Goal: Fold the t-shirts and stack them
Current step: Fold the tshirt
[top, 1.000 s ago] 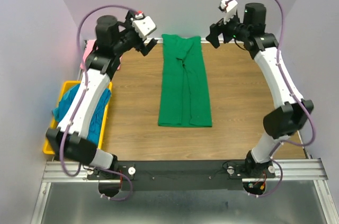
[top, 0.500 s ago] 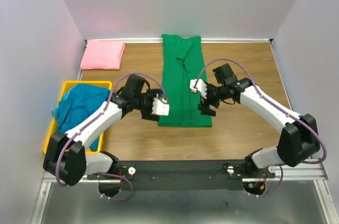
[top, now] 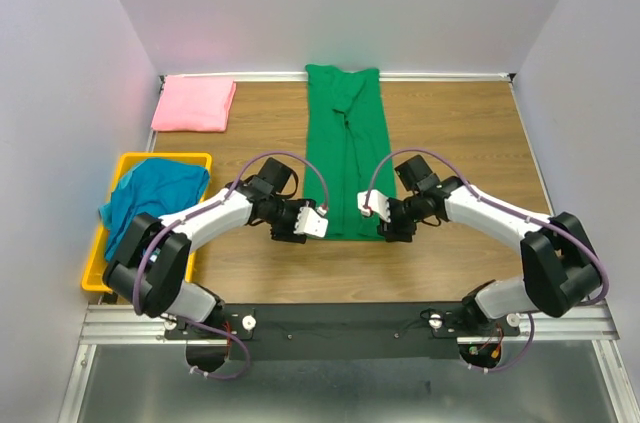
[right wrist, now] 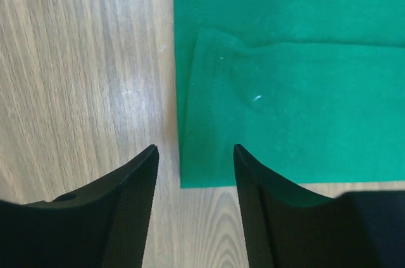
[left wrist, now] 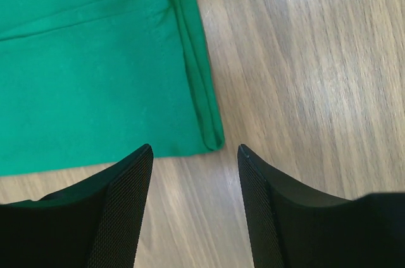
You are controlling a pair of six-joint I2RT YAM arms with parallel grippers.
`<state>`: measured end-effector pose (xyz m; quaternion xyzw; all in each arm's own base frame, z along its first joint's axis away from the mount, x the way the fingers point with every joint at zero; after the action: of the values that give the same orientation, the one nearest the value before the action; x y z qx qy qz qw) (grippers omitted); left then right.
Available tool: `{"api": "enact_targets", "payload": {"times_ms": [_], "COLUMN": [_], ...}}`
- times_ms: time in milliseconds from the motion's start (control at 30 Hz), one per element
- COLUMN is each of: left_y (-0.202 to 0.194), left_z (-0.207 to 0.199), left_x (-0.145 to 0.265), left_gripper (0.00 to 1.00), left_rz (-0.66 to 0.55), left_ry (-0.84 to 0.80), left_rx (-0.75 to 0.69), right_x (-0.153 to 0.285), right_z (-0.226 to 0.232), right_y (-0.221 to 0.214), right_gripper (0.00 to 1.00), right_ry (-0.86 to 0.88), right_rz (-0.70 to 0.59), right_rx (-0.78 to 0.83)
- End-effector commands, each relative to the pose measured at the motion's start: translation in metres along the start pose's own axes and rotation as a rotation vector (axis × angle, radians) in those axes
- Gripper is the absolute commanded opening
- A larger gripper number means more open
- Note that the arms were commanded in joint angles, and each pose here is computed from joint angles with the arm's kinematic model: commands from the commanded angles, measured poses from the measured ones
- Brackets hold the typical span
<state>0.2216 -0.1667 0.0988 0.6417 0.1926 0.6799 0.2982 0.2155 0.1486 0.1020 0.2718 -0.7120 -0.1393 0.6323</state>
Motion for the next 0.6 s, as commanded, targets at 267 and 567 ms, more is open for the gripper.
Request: {"api": "enact_targets", "payload": {"times_ms": [267,567], "left_y": [-0.002,-0.017], "left_z": [0.011,0.015], "left_x": [-0.020,-0.030], "left_gripper": [0.62,0.45], "left_rz": [0.036,0.123], "left_ry": [0.002,-0.023], "left_rx": [0.067,0.117], "right_x": [-0.027,-0.036], "right_z": [0.008,0.016], "right_y": [-0.020,-0.038], "right_gripper": [0.54,0.41], "right_ry": [-0.006,0.023], "right_rz": [0.083,0.163], "right_rx": [0.062,0.051]}}
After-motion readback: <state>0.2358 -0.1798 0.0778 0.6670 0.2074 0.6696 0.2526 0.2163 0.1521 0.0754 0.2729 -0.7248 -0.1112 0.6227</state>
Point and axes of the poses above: each gripper's point midway between its finger pads, its own x axis back along the fingers, its own z axis along the line the jaws close on, y = z × x, the point moved 7 cm from there along x, back along the fingers, and after that the axes turned 10 degrees about x, right-handed, at the moved point
